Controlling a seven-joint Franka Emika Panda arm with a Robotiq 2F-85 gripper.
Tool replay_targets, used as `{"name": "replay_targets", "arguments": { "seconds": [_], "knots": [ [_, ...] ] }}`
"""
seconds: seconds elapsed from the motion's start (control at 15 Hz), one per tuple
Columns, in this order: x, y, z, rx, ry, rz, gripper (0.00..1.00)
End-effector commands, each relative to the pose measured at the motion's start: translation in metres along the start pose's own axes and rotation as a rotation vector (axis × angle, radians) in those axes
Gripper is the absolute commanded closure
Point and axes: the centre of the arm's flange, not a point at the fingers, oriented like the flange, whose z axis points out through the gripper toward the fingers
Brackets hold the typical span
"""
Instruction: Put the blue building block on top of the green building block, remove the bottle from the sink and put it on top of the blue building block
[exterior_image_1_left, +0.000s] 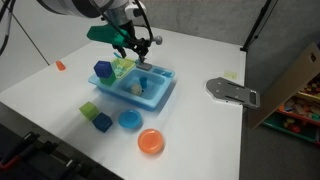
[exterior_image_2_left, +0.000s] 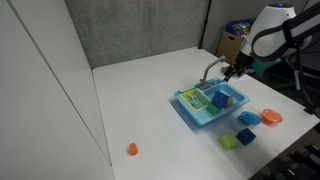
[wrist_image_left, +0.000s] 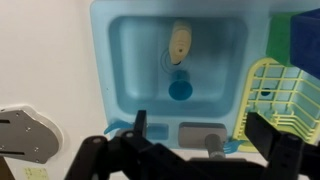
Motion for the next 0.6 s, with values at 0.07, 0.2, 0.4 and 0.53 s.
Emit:
{"name": "replay_targets", "arguments": {
  "seconds": [0.07,0.2,0.4,0.53],
  "knots": [
    [0.004,0.012,0.026,0.005,-0.016,0.058,0.00],
    [0.003,0.014,0.039,0.012,-0.024,0.070,0.00],
    [0.001,0.013,0.059,0.021,-0.038,0.088,0.00],
    [-0.002,0.013,0.070,0.017,-0.053,0.099,0.00]
  ]
}}
